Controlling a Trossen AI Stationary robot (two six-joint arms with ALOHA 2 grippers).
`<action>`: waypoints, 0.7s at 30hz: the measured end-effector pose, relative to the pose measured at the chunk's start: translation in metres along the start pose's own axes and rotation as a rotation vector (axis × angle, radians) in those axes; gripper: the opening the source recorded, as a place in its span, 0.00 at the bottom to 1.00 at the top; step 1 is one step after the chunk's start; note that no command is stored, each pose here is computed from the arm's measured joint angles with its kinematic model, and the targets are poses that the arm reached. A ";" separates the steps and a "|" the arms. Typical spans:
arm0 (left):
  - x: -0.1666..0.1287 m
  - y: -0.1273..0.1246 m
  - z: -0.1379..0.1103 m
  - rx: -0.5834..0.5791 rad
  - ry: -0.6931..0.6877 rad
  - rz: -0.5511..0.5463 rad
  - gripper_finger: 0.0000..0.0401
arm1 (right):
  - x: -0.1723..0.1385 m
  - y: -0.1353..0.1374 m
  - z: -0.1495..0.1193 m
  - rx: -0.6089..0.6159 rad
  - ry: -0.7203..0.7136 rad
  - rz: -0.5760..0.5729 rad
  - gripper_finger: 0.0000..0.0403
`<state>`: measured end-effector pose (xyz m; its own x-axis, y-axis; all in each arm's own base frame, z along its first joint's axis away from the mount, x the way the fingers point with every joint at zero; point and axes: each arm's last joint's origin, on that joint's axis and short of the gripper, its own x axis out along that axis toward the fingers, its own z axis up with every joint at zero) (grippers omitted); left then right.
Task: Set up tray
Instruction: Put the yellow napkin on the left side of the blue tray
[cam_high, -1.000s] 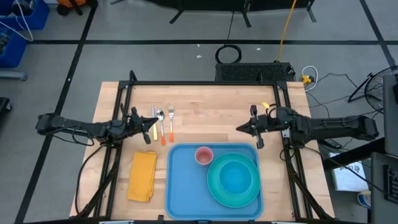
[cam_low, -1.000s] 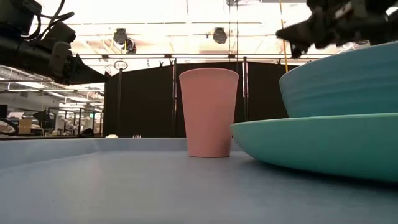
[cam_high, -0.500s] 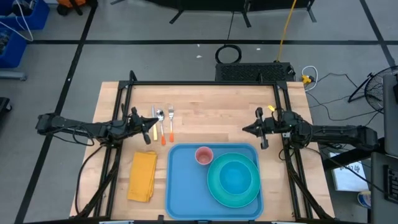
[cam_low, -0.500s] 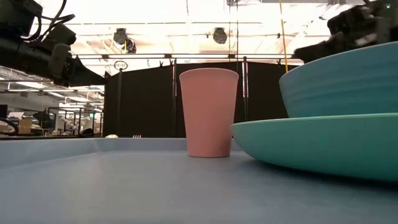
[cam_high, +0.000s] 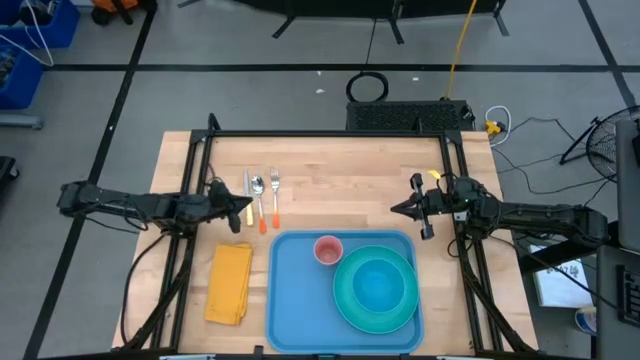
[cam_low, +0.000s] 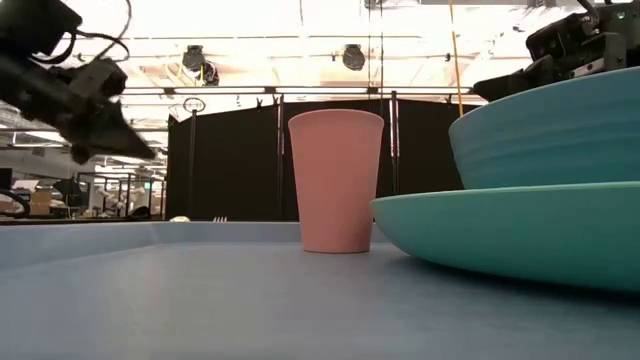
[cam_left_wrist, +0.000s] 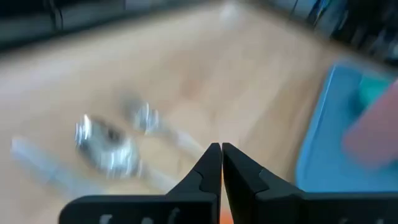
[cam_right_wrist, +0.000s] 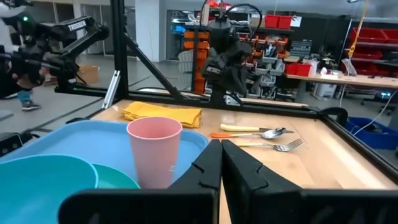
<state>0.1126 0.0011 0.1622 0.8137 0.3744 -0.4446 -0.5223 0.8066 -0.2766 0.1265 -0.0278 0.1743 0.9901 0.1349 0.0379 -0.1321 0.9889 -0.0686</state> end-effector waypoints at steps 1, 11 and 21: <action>-0.003 -0.002 0.001 0.006 0.070 -0.004 0.03 | 0.000 0.000 0.000 0.008 0.000 0.000 0.00; -0.046 -0.025 0.029 0.018 0.610 0.313 0.03 | 0.000 0.000 0.000 0.056 0.000 -0.001 0.00; -0.033 -0.054 0.005 0.219 0.844 0.321 0.24 | 0.000 0.000 0.000 0.117 -0.005 -0.001 0.00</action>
<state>0.1153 -0.0519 0.1963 0.1384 0.2070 -0.9685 -0.5605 0.8226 0.0957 0.1265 -0.0278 0.1747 0.9901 0.1338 0.0425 -0.1358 0.9896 0.0484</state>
